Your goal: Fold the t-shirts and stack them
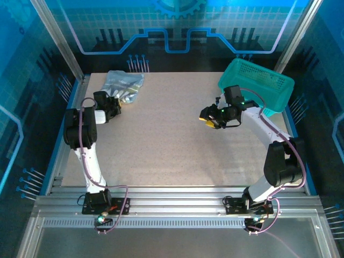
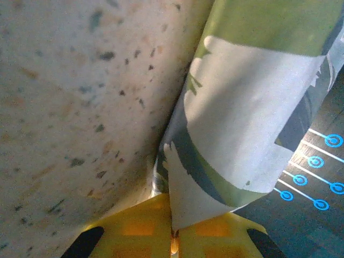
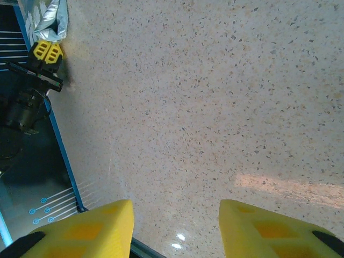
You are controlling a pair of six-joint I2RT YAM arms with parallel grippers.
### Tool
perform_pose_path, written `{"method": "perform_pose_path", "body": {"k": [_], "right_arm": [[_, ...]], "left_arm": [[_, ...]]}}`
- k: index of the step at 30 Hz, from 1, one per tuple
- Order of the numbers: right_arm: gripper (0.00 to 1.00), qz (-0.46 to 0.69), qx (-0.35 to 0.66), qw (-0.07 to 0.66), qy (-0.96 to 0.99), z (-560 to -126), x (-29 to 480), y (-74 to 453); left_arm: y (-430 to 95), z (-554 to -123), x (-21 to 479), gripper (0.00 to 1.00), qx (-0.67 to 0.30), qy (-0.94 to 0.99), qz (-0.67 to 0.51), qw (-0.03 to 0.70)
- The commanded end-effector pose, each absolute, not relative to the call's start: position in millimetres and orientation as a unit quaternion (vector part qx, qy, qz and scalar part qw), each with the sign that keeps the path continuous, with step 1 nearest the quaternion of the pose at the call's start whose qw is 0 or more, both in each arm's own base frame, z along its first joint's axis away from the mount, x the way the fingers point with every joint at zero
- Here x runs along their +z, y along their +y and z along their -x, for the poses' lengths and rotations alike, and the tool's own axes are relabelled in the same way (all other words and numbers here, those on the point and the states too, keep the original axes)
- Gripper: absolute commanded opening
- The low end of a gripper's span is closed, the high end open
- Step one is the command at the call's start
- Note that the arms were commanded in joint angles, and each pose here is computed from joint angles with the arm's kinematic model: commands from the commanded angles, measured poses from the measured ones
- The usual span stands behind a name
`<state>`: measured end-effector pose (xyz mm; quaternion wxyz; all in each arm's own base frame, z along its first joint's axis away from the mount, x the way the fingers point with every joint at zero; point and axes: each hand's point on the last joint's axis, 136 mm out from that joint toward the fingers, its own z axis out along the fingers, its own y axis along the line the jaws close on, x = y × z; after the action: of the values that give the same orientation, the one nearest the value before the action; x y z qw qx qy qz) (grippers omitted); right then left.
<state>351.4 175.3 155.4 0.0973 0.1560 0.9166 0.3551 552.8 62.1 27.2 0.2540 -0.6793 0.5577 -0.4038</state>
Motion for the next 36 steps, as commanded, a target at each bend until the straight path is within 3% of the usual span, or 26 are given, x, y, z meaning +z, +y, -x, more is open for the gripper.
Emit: {"method": "perform_pose_path", "body": {"k": [1, 3, 7, 11, 15, 19, 23, 36], "right_arm": [[0.47, -0.155, 0.355, 0.094, 0.917, -351.9, 155.6, 180.9], [0.47, -0.15, 0.354, 0.094, 0.918, -352.6, 155.9, 184.2], [0.47, -0.145, 0.352, 0.096, 0.92, -352.0, 156.5, 188.0], [0.47, -0.146, 0.352, 0.098, 0.919, -350.4, 155.2, 187.9], [0.47, -0.147, 0.352, 0.098, 0.919, -347.8, 153.6, 187.8], [0.47, -0.149, 0.352, 0.1, 0.918, -343.3, 155.1, 186.6], [0.47, -0.149, 0.35, 0.102, 0.919, -339.0, 157.6, 184.5], [0.47, -0.152, 0.348, 0.096, 0.92, -340.2, 151.2, 184.7]], "left_arm": [[41.2, -553.8, 33.1, 0.16, -0.424, 0.55, 0.676, 0.247], [25.6, -551.9, 46.1, 0.33, -0.442, 0.54, 0.672, 0.246], [-12.1, -537.5, 77.2, 0.42, -0.463, 0.547, 0.659, 0.23], [-29.2, -522.7, 110.1, 0.42, -0.44, 0.589, 0.637, 0.231], [-20.4, -538.7, 118.6, 0.39, -0.429, 0.622, 0.614, 0.227], [5.4, -563.7, 100.1, 0.34, -0.391, 0.671, 0.586, 0.231], [1.2, -589.4, 75.2, 0.33, -0.413, 0.702, 0.544, 0.203], [-25.1, -569.4, 23.5, 0.34, -0.402, 0.718, 0.543, 0.167]]}}
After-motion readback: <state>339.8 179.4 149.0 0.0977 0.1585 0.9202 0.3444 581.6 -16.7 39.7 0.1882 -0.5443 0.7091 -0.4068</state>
